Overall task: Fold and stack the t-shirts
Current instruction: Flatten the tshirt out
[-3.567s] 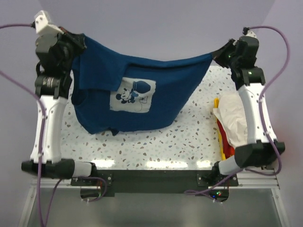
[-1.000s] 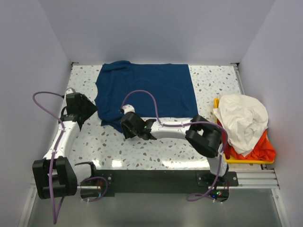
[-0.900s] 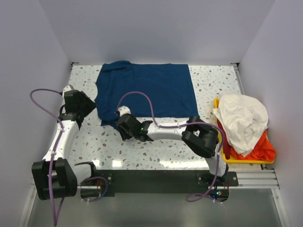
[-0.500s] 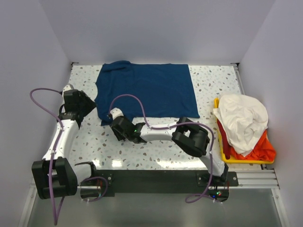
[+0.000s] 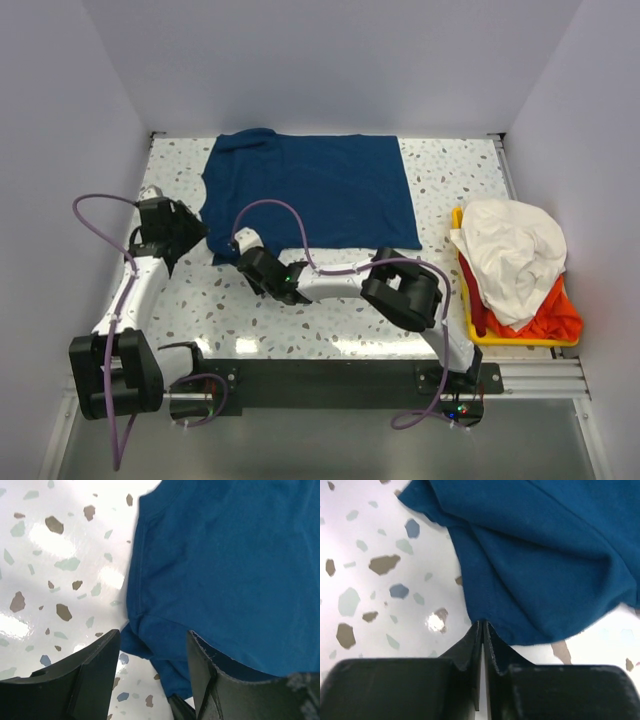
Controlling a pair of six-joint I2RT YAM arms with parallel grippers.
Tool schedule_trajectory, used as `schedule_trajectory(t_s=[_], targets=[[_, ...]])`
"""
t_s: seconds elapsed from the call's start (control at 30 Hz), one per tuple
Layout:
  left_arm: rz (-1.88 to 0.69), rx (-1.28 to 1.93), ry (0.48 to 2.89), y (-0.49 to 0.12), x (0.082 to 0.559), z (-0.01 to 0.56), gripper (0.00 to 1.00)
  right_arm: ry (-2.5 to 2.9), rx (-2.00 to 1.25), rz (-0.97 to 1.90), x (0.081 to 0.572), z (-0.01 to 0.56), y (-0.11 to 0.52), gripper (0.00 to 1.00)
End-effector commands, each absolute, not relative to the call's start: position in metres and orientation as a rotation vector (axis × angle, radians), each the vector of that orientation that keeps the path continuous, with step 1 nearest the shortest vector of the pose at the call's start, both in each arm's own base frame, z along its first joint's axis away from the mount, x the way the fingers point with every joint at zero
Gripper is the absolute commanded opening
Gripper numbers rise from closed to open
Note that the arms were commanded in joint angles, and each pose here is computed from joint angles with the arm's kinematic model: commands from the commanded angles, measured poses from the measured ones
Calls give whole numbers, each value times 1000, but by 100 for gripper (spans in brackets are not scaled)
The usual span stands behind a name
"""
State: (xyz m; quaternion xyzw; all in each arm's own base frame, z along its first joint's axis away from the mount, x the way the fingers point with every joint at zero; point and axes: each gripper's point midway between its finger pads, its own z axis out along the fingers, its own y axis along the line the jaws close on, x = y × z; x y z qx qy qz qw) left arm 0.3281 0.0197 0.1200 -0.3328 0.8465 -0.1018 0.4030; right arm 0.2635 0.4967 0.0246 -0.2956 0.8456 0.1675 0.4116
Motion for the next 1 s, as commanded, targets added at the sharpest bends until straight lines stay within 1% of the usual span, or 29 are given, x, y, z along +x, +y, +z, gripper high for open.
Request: schedule_trajectory(t_s=[0.0, 0.1, 0.17, 0.4, 0.6, 0.9, 0.97], targets=[[-291, -820, 2133, 16, 329, 114, 59, 2151, -725, 352, 259, 24, 471, 5], [-296, -834, 2159, 14, 321, 101, 59, 2187, -752, 323, 249, 20, 452, 1], [-304, -838, 2177, 11, 317, 93, 59, 2189, -759, 326, 244, 28, 445, 0], [-338, -855, 2256, -1, 293, 60, 58, 2244, -832, 334, 229, 25, 422, 0], [-371, -832, 2315, -22, 271, 38, 57, 2300, -819, 377, 230, 21, 406, 0], [-406, -775, 2341, -45, 247, 28, 57, 2349, -836, 449, 228, 17, 389, 0], [-407, -753, 2346, -46, 246, 28, 55, 2342, -826, 477, 229, 25, 389, 0]])
